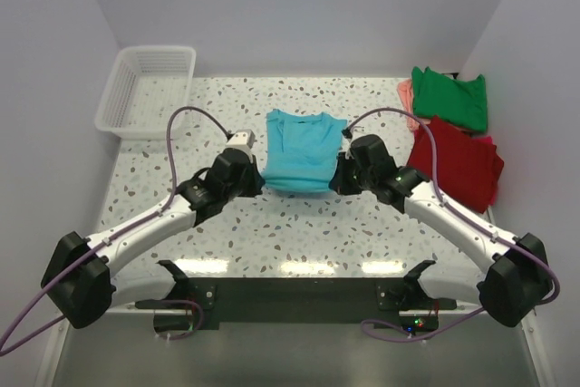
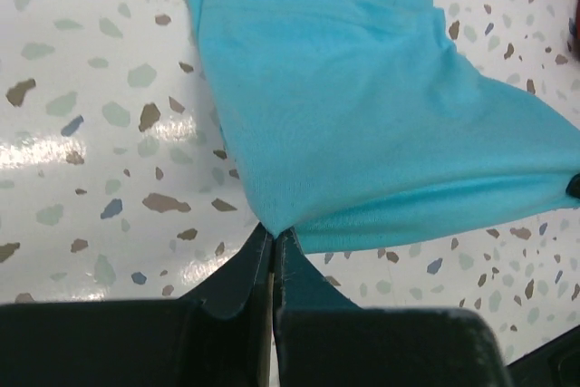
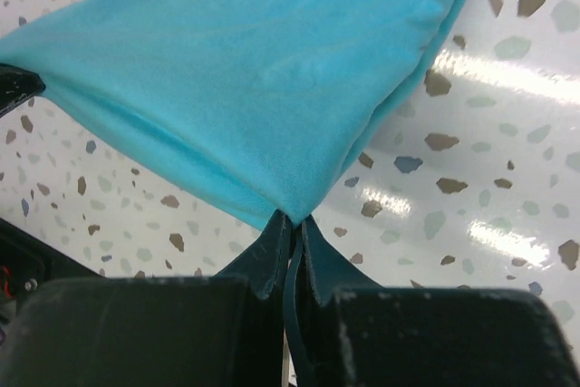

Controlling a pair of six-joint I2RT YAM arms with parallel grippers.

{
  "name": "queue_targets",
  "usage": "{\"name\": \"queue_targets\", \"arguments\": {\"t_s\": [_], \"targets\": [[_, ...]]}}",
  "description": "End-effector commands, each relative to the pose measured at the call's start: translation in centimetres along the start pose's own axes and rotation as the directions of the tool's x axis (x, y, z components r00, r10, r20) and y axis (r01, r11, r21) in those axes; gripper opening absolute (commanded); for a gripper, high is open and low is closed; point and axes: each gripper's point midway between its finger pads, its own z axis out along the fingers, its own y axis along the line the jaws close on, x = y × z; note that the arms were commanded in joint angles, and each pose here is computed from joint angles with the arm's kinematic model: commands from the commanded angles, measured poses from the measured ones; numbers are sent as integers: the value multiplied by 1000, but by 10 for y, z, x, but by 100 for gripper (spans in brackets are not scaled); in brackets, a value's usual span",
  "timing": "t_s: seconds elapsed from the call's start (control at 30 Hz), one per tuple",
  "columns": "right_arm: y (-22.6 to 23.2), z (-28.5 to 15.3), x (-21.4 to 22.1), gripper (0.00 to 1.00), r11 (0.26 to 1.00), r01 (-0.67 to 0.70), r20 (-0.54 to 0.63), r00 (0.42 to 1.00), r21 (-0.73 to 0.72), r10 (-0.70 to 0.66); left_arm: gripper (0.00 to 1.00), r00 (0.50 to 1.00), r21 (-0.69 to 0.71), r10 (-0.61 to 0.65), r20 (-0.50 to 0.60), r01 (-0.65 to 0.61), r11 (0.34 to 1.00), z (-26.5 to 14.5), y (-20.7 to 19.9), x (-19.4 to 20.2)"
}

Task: Fold and stack the t-shirts
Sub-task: Fold the tshirt

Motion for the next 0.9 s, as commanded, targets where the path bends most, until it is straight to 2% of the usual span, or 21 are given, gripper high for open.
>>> {"name": "queue_targets", "arguments": {"t_s": [0.0,0.1,0.23,0.4,0.57,0.8,0.87], "targets": [[-8,-8,-39,0,994,34,96,994,102,-44,0,991,-77,34,126,-25,997,0,-3,-52],[-13,-9,-65,0,987,36,161,985,155,-61,0,985,-118,44,168,-24,993,5,-6,-75],[-20,-4,-87,0,980,39,193,978,197,-78,0,975,-188,56,214,-15,982,17,-8,-102],[-35,3,-120,0,973,14,250,966,229,-73,0,973,-242,62,222,-6,970,42,-14,-127],[-47,28,-141,0,971,16,243,967,238,-76,0,976,-312,72,204,-4,950,71,-4,-144],[-54,64,-191,0,973,24,260,962,232,-86,0,963,-353,51,265,47,934,94,15,-196],[-58,83,-192,0,972,30,232,969,234,-86,0,968,-368,61,243,34,929,108,20,-195]]}}
